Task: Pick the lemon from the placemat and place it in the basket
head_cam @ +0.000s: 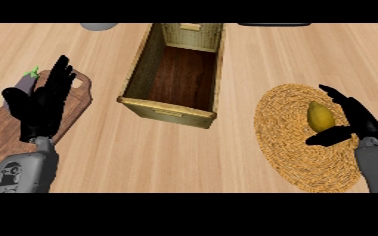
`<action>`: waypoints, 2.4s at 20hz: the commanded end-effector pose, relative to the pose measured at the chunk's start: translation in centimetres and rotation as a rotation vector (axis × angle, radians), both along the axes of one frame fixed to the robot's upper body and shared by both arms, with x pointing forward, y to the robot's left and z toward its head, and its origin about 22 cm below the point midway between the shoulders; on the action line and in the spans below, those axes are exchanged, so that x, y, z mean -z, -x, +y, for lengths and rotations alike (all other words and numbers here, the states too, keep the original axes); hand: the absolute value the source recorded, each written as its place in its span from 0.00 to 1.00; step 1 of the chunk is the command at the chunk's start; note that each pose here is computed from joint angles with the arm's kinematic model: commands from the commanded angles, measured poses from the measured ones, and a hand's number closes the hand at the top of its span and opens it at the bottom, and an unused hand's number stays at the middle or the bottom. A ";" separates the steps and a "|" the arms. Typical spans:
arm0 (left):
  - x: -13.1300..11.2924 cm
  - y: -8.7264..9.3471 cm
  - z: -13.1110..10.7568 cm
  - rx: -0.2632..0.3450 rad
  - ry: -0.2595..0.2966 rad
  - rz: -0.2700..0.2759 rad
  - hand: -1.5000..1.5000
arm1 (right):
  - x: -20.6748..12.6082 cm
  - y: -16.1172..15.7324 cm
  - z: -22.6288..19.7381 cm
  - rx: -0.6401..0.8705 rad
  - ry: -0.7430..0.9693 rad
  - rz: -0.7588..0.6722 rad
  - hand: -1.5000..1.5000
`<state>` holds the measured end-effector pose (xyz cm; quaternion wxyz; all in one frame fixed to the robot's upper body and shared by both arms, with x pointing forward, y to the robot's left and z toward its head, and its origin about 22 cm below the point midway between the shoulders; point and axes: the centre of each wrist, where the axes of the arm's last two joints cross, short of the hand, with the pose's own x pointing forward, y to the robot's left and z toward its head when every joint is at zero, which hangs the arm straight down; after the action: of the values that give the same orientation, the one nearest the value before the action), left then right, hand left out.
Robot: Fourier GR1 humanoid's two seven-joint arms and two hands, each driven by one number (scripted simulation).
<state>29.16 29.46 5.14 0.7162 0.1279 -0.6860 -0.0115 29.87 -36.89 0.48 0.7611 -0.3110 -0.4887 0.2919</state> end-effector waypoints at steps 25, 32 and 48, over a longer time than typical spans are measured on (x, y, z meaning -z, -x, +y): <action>0.3 -1.1 -2.8 0.105 -0.006 -0.001 0.50 | 2.0 2.9 25.6 -0.681 -0.217 -0.088 1.00; 0.5 -1.1 -2.8 0.094 0.001 0.014 0.50 | -1.9 8.4 31.5 -0.635 -0.506 -0.309 1.00; 1.5 -0.9 -2.1 0.039 -0.004 0.033 0.50 | -14.2 12.0 38.0 -0.412 -0.593 -0.567 1.00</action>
<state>30.22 28.05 4.42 0.7249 0.1142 -0.6787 -0.0300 17.77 0.46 12.01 0.5730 -0.0435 -0.7830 0.2380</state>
